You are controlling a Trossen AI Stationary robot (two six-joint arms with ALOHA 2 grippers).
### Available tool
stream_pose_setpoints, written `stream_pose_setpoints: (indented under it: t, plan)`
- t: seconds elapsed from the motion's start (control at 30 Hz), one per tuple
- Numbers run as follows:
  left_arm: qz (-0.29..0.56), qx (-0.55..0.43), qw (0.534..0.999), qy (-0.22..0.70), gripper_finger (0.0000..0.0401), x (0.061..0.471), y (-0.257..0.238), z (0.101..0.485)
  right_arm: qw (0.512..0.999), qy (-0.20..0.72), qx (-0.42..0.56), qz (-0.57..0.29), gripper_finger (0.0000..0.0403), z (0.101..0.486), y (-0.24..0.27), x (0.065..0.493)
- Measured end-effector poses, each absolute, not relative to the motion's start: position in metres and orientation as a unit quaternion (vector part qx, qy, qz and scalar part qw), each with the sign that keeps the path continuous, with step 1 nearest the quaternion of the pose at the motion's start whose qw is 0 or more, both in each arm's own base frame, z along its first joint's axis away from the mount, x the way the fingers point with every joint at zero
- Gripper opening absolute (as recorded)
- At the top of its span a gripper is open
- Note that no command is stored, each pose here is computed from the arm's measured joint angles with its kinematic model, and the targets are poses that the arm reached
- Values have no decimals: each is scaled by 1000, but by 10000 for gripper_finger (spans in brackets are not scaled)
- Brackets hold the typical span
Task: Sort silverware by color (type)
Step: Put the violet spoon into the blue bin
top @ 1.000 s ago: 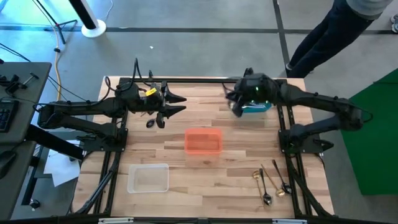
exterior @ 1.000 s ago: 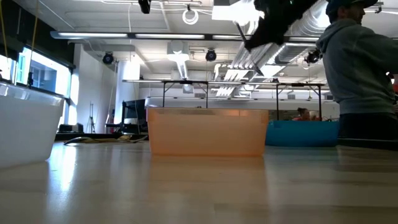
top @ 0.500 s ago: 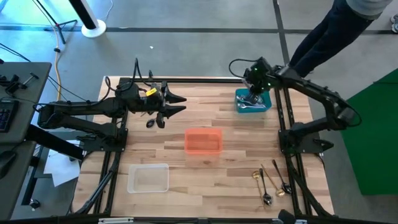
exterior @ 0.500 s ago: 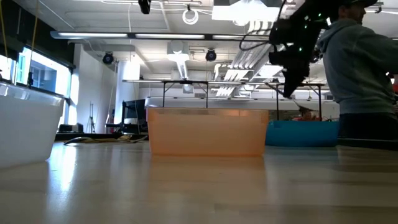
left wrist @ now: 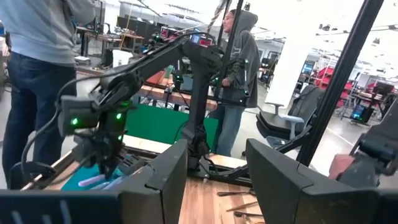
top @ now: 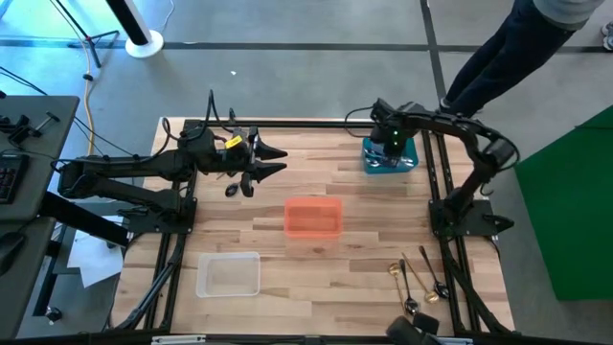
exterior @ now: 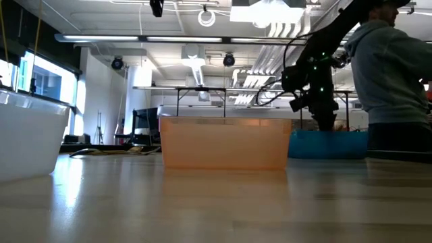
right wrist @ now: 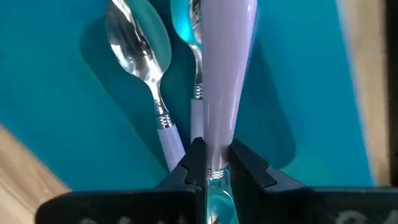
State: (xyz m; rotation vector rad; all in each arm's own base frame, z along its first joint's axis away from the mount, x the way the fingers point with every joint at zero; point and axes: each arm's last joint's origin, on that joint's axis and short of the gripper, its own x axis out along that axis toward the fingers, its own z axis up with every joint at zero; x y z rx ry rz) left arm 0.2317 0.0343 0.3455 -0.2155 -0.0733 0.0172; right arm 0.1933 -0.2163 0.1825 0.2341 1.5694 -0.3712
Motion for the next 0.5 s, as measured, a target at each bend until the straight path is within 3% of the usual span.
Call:
stream_pose_setpoints:
  t: [0.23,0.5]
  plan:
    - [9,-111,993,-37,156,232,34,346,659,727,113,-155,26,155,-224,198]
    - [8,-111,993,-37,156,232,34,346,655,731,112,-155,26,150,-227,199]
